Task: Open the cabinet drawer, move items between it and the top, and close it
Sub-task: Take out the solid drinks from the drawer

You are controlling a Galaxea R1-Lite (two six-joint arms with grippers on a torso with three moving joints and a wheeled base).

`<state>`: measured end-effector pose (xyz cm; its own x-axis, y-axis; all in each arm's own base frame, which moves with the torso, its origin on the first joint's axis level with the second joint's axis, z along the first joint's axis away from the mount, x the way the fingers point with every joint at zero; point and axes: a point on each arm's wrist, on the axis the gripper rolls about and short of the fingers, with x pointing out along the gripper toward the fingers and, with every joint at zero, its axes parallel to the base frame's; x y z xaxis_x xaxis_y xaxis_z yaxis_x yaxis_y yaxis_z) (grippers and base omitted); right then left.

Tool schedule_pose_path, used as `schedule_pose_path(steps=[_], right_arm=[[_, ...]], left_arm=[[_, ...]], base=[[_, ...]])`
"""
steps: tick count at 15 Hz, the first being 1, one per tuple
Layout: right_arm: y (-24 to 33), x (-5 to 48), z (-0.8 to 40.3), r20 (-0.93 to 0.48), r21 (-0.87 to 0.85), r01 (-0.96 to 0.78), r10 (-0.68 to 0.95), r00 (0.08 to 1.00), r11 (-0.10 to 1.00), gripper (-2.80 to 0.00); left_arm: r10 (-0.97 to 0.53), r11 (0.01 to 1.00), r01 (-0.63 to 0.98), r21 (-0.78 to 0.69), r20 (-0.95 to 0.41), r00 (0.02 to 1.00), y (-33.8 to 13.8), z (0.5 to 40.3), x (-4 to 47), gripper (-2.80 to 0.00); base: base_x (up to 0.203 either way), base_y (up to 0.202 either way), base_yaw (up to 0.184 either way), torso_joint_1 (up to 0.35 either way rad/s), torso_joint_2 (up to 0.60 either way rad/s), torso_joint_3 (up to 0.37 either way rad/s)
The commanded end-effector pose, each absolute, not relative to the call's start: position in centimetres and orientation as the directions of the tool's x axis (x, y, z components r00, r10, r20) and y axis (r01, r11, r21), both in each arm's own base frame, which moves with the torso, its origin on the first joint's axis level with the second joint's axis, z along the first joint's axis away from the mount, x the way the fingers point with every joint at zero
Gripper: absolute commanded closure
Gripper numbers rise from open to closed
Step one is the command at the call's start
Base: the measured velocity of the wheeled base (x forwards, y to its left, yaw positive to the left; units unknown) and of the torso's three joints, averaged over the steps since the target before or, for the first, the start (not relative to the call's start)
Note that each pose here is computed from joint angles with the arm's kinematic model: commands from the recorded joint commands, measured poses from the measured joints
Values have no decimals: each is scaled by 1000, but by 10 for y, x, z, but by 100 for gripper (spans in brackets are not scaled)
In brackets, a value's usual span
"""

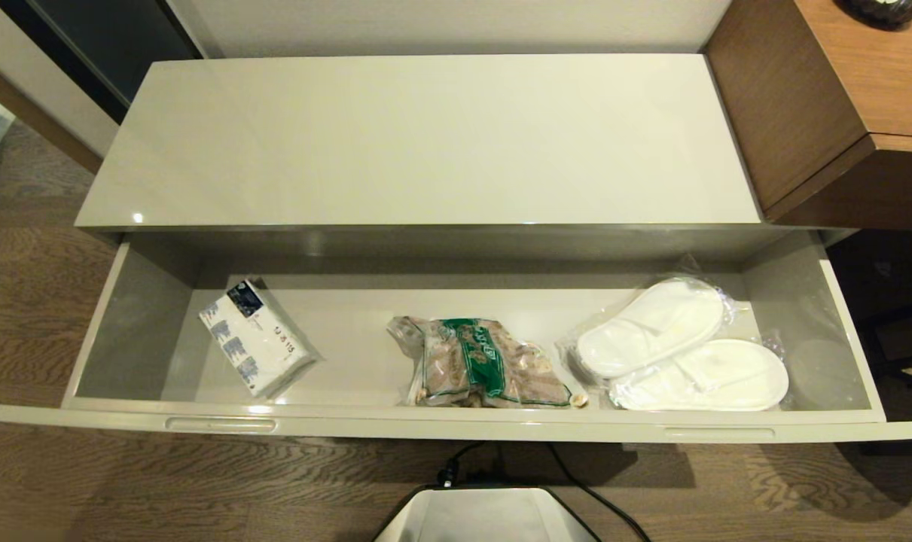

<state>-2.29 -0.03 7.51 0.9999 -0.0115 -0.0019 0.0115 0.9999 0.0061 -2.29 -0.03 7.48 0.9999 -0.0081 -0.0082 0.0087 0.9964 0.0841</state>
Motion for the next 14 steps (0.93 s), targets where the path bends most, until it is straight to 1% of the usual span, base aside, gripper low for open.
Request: schedule_pose_path(steps=[1,14], right_arm=[[0,-24,74,8,6,12,-12,1000,1000,0],[0,-24,74,8,6,12,-12,1000,1000,0]], left_arm=[[-8,996,9,91,-11,1000,0,75,-23,0],[-6,997,7,80,-11,1000,0,74,-23,0]], base=[[0,0,0,0,0,0],[0,0,0,0,0,0]])
